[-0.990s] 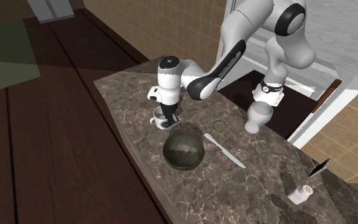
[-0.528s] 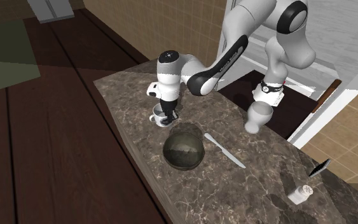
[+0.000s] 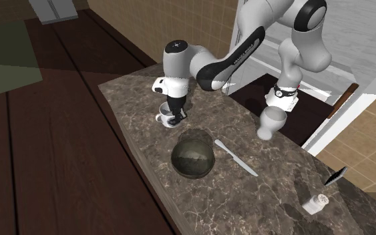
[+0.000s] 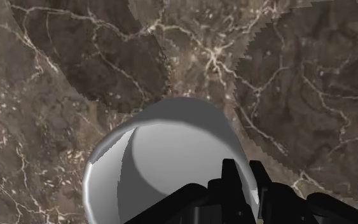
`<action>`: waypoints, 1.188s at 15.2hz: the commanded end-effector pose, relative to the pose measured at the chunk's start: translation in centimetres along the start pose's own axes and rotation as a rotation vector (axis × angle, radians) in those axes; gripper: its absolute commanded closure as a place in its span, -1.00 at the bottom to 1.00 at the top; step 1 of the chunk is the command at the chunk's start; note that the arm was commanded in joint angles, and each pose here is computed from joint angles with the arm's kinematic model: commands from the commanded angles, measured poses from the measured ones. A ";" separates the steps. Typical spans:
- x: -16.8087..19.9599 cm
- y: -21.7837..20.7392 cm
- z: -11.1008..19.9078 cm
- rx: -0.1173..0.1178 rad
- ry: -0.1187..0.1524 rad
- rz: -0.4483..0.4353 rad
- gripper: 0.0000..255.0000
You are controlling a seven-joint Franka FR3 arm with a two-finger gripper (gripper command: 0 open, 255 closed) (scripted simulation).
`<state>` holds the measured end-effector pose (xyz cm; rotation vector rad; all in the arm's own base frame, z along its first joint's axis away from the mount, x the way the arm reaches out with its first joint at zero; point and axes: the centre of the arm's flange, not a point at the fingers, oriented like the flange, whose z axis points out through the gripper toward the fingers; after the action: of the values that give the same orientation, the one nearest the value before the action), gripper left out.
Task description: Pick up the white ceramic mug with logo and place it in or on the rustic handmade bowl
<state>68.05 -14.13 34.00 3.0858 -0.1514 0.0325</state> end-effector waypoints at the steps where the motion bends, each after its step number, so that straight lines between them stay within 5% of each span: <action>1: -0.1 0.0 -1.0 0.000 0.000 0.000 1.00; 18: 0.1 0.4 -10.0 0.000 0.000 0.000 1.00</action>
<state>67.90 -13.92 43.47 3.0860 -0.1512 0.0320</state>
